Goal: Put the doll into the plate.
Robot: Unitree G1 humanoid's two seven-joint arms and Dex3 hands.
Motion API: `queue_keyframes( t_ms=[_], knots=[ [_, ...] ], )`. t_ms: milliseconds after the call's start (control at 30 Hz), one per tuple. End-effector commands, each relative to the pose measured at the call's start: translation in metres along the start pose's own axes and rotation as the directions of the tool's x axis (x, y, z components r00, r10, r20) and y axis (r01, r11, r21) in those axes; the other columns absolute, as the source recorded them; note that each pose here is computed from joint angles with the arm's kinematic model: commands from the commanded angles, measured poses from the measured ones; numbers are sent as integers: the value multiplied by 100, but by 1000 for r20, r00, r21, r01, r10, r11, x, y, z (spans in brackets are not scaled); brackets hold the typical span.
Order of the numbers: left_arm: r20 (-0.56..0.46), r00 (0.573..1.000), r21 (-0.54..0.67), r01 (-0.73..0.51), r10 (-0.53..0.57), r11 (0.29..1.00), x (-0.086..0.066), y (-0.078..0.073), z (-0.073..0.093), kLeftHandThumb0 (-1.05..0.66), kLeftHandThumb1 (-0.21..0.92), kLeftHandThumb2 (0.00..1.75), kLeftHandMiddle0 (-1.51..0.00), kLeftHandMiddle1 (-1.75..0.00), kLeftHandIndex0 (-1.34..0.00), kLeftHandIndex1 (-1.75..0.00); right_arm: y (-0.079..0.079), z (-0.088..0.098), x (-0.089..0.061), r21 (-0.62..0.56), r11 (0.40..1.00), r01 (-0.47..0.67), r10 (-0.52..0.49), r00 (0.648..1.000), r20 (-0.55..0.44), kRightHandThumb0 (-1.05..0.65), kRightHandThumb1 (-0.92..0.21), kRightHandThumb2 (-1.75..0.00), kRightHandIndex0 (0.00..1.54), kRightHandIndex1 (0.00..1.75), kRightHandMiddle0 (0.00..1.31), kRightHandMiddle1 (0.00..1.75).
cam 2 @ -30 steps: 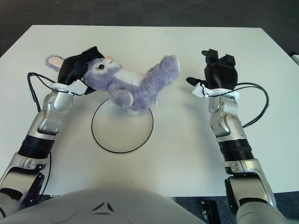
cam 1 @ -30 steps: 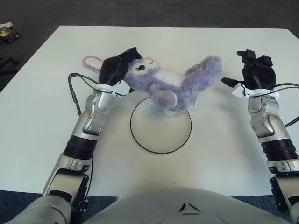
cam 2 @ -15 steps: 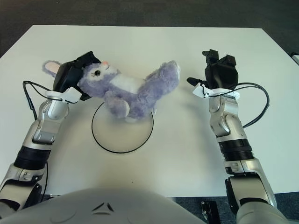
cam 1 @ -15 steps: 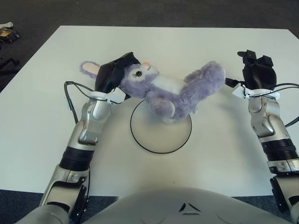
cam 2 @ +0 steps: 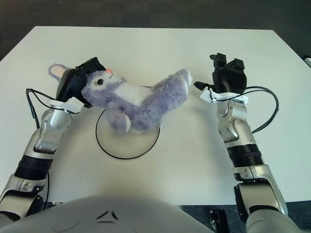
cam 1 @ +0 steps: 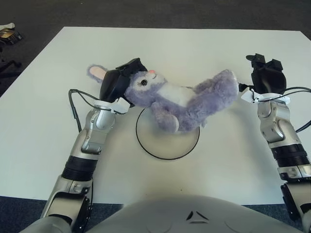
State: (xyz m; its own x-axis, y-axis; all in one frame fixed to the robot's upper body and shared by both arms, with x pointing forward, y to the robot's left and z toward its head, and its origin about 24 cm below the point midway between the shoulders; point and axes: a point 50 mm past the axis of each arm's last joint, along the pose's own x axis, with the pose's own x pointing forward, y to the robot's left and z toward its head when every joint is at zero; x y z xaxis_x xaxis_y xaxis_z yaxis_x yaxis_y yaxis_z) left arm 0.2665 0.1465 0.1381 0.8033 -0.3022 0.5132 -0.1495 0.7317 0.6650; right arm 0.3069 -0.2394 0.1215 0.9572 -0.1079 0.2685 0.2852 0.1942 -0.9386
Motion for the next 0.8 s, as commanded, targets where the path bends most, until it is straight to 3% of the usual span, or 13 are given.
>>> queue_keyframes(
  t_ms=[0,333,500,767],
  knots=[
    [24,999,-9,-34,34,999,2,4,-1,0,-8,168,-93,-152,-74,-175,-3,-1,4,-22,1000,20,-20,1000,8,-66,-84,-52,2,124,0,69],
    [64,998,-14,-27,28,1000,-2,4,0,0,-8,167,-95,-149,-73,-175,-4,-3,7,-10,999,35,-35,999,12,-63,-82,-53,1,126,0,73],
    [73,997,-17,-9,10,1000,-2,3,0,0,-7,172,-89,-166,-72,-174,-4,-4,8,-7,999,33,-32,999,12,-63,-81,-54,2,124,0,72],
    [71,997,-10,31,-30,999,-1,0,-1,0,-8,168,-86,-174,-82,-153,-4,-5,10,-3,1000,26,-26,1000,6,-63,-80,-55,2,119,0,70]
  ],
)
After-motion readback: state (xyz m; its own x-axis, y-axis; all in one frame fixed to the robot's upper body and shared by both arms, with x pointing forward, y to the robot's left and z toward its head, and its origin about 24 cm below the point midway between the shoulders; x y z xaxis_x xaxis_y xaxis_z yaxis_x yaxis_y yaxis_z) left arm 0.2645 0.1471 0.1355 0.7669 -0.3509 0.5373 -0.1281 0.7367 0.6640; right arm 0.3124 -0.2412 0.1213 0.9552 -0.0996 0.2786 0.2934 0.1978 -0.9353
